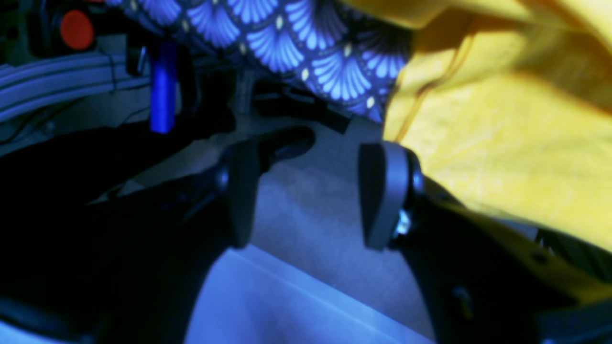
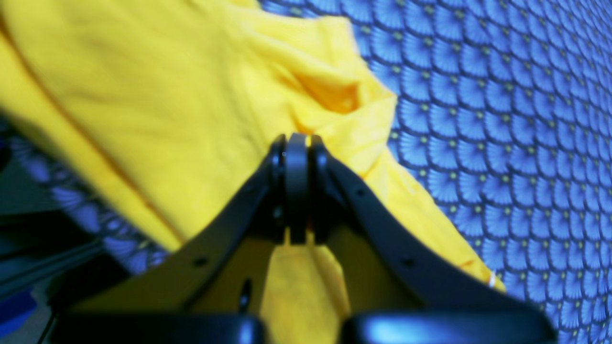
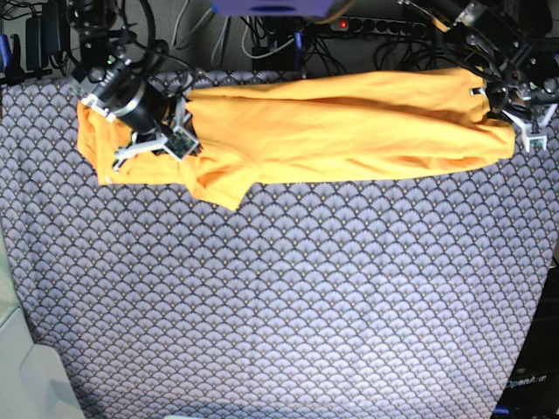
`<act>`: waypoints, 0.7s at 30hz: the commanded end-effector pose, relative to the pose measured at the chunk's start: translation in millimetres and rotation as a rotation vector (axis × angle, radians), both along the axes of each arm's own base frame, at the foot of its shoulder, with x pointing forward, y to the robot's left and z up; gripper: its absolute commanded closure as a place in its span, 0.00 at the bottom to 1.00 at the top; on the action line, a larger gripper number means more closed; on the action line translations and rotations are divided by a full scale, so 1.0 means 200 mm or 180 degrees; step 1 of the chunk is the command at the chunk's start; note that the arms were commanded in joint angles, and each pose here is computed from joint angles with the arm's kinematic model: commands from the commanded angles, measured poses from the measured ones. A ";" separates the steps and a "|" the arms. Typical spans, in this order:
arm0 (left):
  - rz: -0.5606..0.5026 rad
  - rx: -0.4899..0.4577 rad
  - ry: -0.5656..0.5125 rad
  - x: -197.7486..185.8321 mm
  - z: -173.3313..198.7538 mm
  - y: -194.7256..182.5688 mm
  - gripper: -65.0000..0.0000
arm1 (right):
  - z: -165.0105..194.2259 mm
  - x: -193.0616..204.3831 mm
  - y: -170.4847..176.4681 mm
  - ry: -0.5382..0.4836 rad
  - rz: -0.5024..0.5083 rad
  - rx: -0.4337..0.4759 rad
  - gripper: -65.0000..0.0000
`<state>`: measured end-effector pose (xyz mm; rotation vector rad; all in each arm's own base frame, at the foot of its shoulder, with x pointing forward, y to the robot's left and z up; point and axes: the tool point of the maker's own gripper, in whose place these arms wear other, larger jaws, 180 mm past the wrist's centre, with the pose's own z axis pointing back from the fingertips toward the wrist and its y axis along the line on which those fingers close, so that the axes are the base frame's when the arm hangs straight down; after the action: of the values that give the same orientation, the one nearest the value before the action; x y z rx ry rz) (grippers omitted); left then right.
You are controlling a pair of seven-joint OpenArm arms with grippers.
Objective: Fold the T-shirt properly
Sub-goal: 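Grasp the shirt end with the right gripper and pull it outward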
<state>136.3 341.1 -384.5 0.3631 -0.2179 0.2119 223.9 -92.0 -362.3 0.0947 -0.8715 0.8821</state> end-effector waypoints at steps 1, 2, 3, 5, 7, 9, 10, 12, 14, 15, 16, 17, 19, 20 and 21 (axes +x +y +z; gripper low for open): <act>0.0005 0.0082 -0.0037 0.01 0.04 0.03 0.49 | 0.04 0.01 -0.01 -0.0097 0.0035 0.0029 1.00; 0.0005 0.0082 -0.0032 0.01 0.04 0.03 0.49 | 0.04 -0.01 -0.02 -0.0096 0.0060 0.0027 1.00; 0.0005 0.0082 -0.0027 0.00 0.03 0.03 0.49 | 0.03 -0.03 -0.03 -0.0091 0.0089 0.0031 1.00; 0.0004 0.0082 0.0007 -0.02 0.03 0.03 0.49 | 0.02 -0.06 -0.05 -0.0084 0.0166 0.0011 1.00; 0.0004 0.0082 0.0007 -0.02 0.03 0.03 0.49 | 0.01 -0.10 -0.06 -0.0059 0.0227 0.0003 1.00; 0.0004 0.0082 0.0012 -0.02 0.03 0.03 0.49 | 0.01 -0.12 -0.08 -0.0056 0.0267 -0.0022 1.00; 0.0004 0.0082 0.0012 -0.02 0.03 0.03 0.49 | 0.01 -0.12 -0.10 -0.0045 0.0260 -0.0043 1.00; 0.0004 0.0082 0.0012 -0.02 0.03 0.03 0.49 | 0.01 -0.12 -0.14 -0.0043 0.0209 -0.0086 1.00; 0.0004 0.0087 0.0012 -0.02 0.03 0.03 0.49 | 0.00 -0.12 -0.17 -0.0042 0.0161 -0.0113 1.00; 0.0005 0.0090 0.0016 -0.02 0.03 0.04 0.49 | 0.00 -0.12 -0.18 -0.0035 0.0152 -0.0119 1.00; 0.0005 0.0090 0.0016 -0.02 0.03 0.04 0.49 | -0.01 -0.12 -0.19 -0.0021 0.0157 -0.0138 1.00; 0.0005 0.0090 0.0016 -0.02 0.03 0.04 0.49 | -0.02 -0.12 -0.21 -0.0002 0.0175 -0.0173 1.00; 0.0005 0.0090 0.0016 -0.02 0.03 0.04 0.49 | -0.03 -0.13 -0.21 -0.0001 0.0195 -0.0137 1.00; 0.0005 0.0090 0.0016 -0.02 0.03 0.04 0.49 | -0.04 -0.13 -0.22 0.0013 0.0197 -0.0118 1.00; 0.0005 0.0090 0.0016 -0.02 0.03 0.04 0.49 | -0.06 -0.14 -0.22 0.0038 0.0190 -0.0095 1.00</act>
<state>129.7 341.1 -386.8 0.3644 -0.2013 0.2086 193.4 -137.0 -381.6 0.0973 -0.8197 0.9472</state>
